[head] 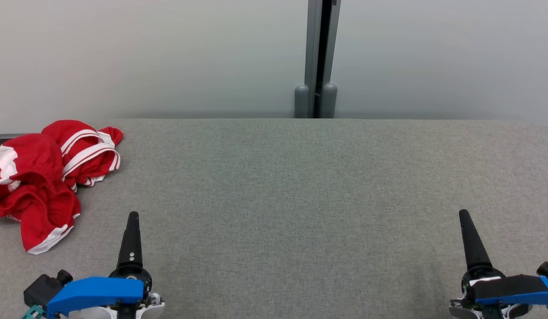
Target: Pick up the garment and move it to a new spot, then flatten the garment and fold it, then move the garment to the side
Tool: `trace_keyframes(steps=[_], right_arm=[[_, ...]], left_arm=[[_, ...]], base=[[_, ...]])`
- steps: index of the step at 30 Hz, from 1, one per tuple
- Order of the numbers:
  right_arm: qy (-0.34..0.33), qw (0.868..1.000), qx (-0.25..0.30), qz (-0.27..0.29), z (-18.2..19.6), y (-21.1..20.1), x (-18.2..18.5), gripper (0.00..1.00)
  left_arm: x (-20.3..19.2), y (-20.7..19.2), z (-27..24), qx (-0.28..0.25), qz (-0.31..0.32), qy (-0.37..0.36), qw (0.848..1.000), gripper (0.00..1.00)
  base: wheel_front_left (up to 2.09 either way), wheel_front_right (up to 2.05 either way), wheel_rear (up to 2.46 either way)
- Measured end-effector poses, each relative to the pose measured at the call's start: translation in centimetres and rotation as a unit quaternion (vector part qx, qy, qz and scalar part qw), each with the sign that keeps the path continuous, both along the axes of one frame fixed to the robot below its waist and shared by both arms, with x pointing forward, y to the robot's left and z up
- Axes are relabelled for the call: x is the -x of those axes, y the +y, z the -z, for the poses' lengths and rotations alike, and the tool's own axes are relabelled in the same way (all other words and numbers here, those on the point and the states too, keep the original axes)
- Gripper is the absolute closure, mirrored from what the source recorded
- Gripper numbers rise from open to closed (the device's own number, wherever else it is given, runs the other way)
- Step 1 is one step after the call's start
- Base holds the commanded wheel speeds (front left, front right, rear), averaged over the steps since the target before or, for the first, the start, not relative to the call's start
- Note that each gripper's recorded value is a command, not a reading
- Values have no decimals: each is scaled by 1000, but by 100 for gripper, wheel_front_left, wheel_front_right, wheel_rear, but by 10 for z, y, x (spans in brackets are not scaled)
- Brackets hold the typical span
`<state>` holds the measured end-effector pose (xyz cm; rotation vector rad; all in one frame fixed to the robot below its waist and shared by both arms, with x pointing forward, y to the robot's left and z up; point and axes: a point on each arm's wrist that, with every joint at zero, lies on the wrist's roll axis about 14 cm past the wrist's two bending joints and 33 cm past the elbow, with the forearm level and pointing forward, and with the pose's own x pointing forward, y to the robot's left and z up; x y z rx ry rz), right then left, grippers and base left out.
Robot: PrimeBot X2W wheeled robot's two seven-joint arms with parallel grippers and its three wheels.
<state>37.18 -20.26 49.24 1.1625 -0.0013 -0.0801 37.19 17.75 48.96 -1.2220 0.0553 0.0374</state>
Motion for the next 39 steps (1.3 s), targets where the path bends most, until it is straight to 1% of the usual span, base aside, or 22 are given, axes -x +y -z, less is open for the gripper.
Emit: trace_keyframes(steps=[4,7,13,18,21,23,31,33,34,39], right_arm=[[-8,998,54,-10,-7,5,0,0],[-4,995,94,-19,-4,10,3,0],[-4,985,167,-36,-3,19,4,0],[-3,977,211,-42,-1,22,6,0],[-3,970,237,-45,0,23,7,0],[-4,964,263,-51,0,26,7,0],[-6,948,313,-56,2,29,8,0],[-6,943,327,-60,3,30,9,0],[-6,943,327,-60,3,30,9,0],[-8,932,358,-63,3,32,10,0]], left_arm=[[-1,-5,-4,-51,8,-5,999,0],[0,-7,-4,-90,12,-7,996,0],[4,-11,-1,-156,21,-5,988,0],[5,-14,-2,-208,27,-10,978,0],[6,-15,-1,-231,28,-11,972,0],[7,-16,0,-247,30,-11,968,0],[12,-22,9,-307,44,-7,951,0],[13,-22,11,-317,48,-4,947,0],[13,-22,11,-317,48,-4,947,0],[14,-23,16,-340,51,-3,939,0]], base=[[0,0,0],[0,0,0],[0,0,0],[0,0,0],[0,0,0],[0,0,0],[0,0,0],[0,0,0],[0,0,0],[0,0,0]])
